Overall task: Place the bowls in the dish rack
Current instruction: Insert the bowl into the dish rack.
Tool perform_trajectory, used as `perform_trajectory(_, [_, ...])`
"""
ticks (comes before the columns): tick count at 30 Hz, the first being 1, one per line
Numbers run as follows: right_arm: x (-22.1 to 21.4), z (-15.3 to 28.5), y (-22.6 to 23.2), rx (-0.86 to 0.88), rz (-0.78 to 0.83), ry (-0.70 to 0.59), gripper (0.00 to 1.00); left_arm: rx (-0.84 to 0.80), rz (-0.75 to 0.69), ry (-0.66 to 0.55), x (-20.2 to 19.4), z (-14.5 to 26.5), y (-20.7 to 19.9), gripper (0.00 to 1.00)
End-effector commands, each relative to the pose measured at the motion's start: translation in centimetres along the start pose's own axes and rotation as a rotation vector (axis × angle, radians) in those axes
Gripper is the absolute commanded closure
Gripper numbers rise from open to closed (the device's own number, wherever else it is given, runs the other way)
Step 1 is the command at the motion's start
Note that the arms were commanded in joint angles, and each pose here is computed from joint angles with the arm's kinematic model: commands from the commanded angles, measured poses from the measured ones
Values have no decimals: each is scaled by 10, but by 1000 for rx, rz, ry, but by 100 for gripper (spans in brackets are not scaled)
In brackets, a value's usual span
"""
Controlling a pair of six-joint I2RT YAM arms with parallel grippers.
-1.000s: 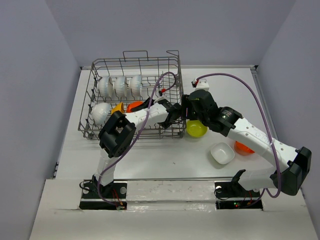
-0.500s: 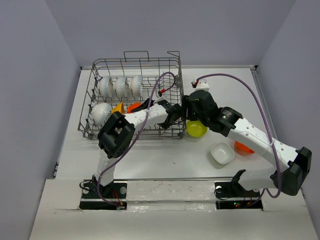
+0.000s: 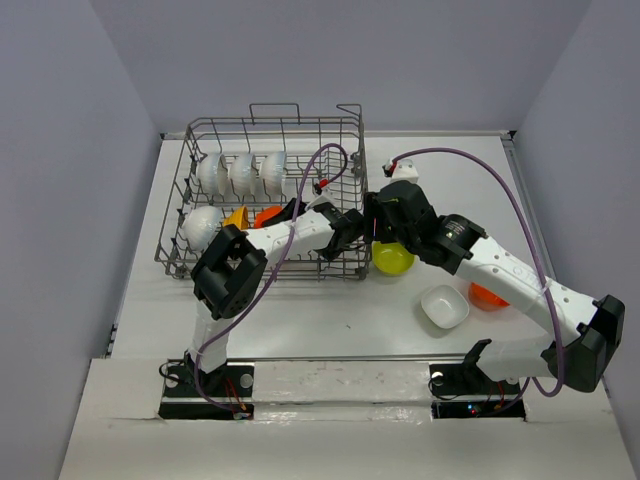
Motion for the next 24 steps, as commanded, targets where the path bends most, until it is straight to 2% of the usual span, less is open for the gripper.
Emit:
perform_trajectory(1, [20, 6, 13, 52, -40, -77, 36, -23, 0, -52, -7, 24, -1, 43])
perform_trajectory(24, [25, 6, 13, 40, -34, -94, 35, -133, 56, -69, 0, 33, 17, 43])
Point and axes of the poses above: each gripper's point midway between its finger pads, its own z axis back along the fingers, its own y axis along the line the jaws close on, x = y × z, the point moved 6 cm from there along z, back along the fingers, and after that the axes turned 9 degrees about -z, right-handed, at the moved point
